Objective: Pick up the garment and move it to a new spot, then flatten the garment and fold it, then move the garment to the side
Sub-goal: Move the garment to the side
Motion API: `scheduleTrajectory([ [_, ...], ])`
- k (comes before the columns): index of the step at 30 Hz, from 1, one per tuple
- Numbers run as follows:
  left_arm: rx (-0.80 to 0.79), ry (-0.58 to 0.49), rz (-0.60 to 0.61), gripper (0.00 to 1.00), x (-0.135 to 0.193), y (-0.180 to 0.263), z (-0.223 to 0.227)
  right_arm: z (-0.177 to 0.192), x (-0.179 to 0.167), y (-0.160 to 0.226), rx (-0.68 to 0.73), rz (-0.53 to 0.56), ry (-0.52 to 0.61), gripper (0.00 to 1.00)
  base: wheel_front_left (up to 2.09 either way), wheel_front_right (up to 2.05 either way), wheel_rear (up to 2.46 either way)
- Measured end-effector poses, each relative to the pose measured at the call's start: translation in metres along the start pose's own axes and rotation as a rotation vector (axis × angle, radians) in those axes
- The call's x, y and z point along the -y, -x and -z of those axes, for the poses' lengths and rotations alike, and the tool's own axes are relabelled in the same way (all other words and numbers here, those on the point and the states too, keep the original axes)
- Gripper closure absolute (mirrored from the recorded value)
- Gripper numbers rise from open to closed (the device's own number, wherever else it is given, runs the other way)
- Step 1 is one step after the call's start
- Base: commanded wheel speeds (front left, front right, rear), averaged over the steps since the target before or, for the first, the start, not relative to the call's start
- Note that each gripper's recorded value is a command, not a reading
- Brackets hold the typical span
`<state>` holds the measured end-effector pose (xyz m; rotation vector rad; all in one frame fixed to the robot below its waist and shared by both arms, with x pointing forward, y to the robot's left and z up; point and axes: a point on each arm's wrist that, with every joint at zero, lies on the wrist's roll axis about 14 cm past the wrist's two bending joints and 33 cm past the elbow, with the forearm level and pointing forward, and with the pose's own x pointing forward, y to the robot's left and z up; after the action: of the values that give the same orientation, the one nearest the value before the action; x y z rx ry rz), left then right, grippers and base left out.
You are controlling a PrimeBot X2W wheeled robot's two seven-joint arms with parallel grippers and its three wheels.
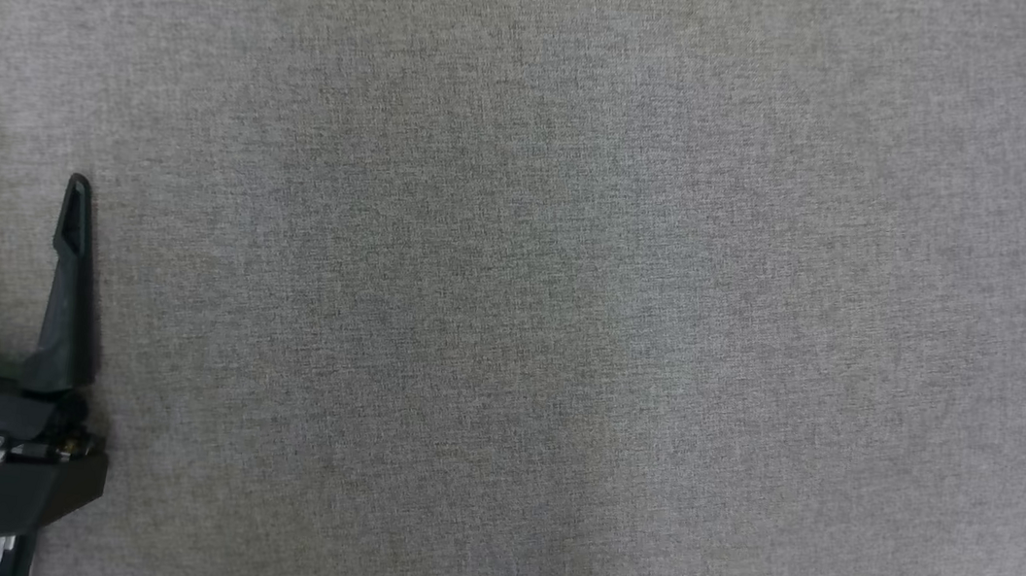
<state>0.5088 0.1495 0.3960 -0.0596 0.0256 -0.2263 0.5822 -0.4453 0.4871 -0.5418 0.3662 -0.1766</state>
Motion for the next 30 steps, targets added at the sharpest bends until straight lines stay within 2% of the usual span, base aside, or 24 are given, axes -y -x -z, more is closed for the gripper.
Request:
scheduleTrajectory([
  [1,-0.003,0.002,0.001,0.00,0.000,-0.001,0.002,-0.001,0.002,-0.002,0.005,0.009,0.002,0.65,0.00,0.00,0.00],
  [2,-0.004,0.003,0.002,0.00,0.001,-0.001,0.003,0.000,0.004,-0.003,0.004,0.012,0.015,0.00,0.00,0.00,0.00],
  [6,-0.003,0.006,-0.004,0.00,0.000,-0.001,0.004,-0.006,0.010,-0.005,0.037,0.028,0.086,0.00,0.00,0.00,0.00],
  [12,0.006,0.032,-0.037,0.00,-0.001,0.004,-0.006,-0.045,-0.006,-0.002,0.194,0.007,0.024,0.00,0.00,0.00,0.00],
  [17,-0.013,0.061,-0.087,0.00,-0.003,0.024,-0.015,-0.083,-0.053,0.018,0.333,-0.091,-0.087,0.00,0.00,0.00,0.00],
  [22,-0.021,0.055,-0.134,0.00,-0.011,0.052,-0.029,-0.113,-0.099,0.062,0.468,-0.170,-0.266,0.00,0.00,0.00,0.00],
  [30,0.029,0.050,-0.148,0.00,-0.006,0.082,-0.064,-0.081,-0.167,0.152,0.454,-0.254,-0.482,0.00,0.00,0.00,0.00],
])
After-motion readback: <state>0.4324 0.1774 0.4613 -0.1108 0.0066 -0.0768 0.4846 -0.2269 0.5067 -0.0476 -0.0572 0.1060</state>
